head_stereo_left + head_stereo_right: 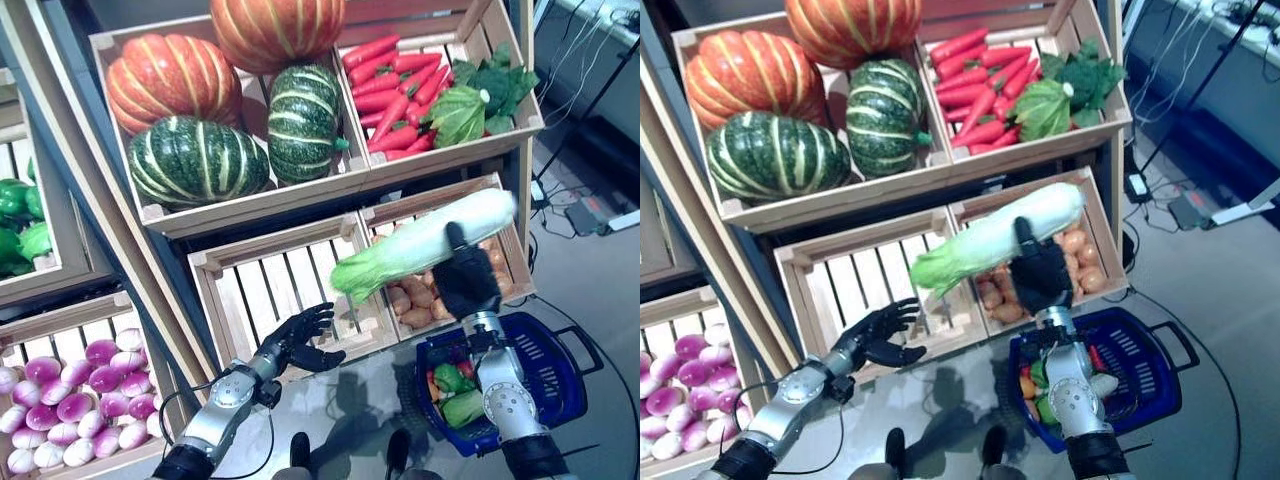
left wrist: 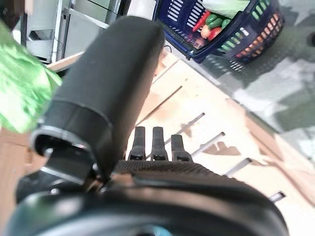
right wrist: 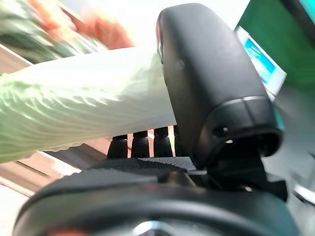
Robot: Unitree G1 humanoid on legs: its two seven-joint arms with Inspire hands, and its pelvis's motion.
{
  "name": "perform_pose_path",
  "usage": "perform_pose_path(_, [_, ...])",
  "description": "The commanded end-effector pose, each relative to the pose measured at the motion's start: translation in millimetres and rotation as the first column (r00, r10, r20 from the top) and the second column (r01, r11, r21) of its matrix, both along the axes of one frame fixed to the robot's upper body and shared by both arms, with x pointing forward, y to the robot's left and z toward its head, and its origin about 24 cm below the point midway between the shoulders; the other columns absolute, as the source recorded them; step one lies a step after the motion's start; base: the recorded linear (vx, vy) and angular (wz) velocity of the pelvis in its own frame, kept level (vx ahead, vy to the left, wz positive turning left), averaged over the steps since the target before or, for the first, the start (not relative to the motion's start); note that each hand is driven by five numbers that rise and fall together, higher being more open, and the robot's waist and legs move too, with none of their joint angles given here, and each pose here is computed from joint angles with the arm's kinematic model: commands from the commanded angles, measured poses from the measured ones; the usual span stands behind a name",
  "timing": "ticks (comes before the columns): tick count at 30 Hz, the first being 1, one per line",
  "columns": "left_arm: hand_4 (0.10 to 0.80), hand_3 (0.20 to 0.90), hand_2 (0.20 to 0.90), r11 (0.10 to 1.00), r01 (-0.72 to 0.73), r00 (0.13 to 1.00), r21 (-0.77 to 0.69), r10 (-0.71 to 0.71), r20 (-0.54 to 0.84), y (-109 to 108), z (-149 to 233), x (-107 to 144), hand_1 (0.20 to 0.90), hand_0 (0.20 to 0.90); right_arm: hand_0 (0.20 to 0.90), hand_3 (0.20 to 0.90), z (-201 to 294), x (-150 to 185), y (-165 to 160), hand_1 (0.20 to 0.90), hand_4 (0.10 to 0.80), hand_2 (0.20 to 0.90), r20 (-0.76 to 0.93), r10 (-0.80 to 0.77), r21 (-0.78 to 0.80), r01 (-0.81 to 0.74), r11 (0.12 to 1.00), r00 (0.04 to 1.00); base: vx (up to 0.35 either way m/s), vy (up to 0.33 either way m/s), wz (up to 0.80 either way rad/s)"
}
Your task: Put vegetables into the basket
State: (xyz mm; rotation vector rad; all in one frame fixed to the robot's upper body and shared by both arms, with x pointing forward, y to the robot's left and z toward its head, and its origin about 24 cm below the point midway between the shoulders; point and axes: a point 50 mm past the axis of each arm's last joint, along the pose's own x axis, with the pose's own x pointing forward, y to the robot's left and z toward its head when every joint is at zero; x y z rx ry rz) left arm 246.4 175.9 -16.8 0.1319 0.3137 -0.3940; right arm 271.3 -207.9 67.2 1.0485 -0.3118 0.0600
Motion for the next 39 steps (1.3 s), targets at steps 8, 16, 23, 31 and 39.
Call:
perform_pose_path(8, [0.8,0.9,0.9,0.991,-0.037,0.942,-0.132,0.079,0.328,16,72,34,0.9,0.9,0.3,0.3,3,-21,-94,0.3,0.4,0.3,-0.037,-0.547,0.223,0.54,0.811,0.836,-0.014,-0.065,-0.02])
perform_pose_path(16, [0.8,0.9,0.9,0.99,-0.009,0.9,-0.141,0.069,0.43,11,97,41,0.9,0.9,0.3,0.3,-42,-44,-132,0.3,0.4,0.3,-0.368,-0.709,0.172,0.793,0.584,0.602,-0.034,-0.082,0.01])
perform_pose_path(23, [0.8,0.9,0.9,0.978,0.054,0.825,-0.202,0.071,0.561,2,133,46,0.9,0.9,0.3,0.3,-53,-46,-144,0.3,0.4,0.3,-0.484,-0.737,0.172,0.877,0.449,0.472,-0.099,-0.058,0.03])
perform_pose_path(31, [0.8,0.9,0.9,0.963,0.176,0.731,-0.203,0.011,0.683,-21,172,53,0.9,0.9,0.3,0.3,-33,-23,-157,0.3,0.4,0.3,-0.528,-0.746,0.157,0.91,0.383,0.405,-0.123,-0.041,0.09])
perform_pose_path(39, [0.8,0.9,0.9,0.953,0.211,0.647,-0.216,0.029,0.762,-25,203,50,0.9,0.9,0.3,0.3,8,-9,-177,0.3,0.4,0.3,-0.459,-0.797,0.168,0.919,0.357,0.393,-0.087,0.008,0.02])
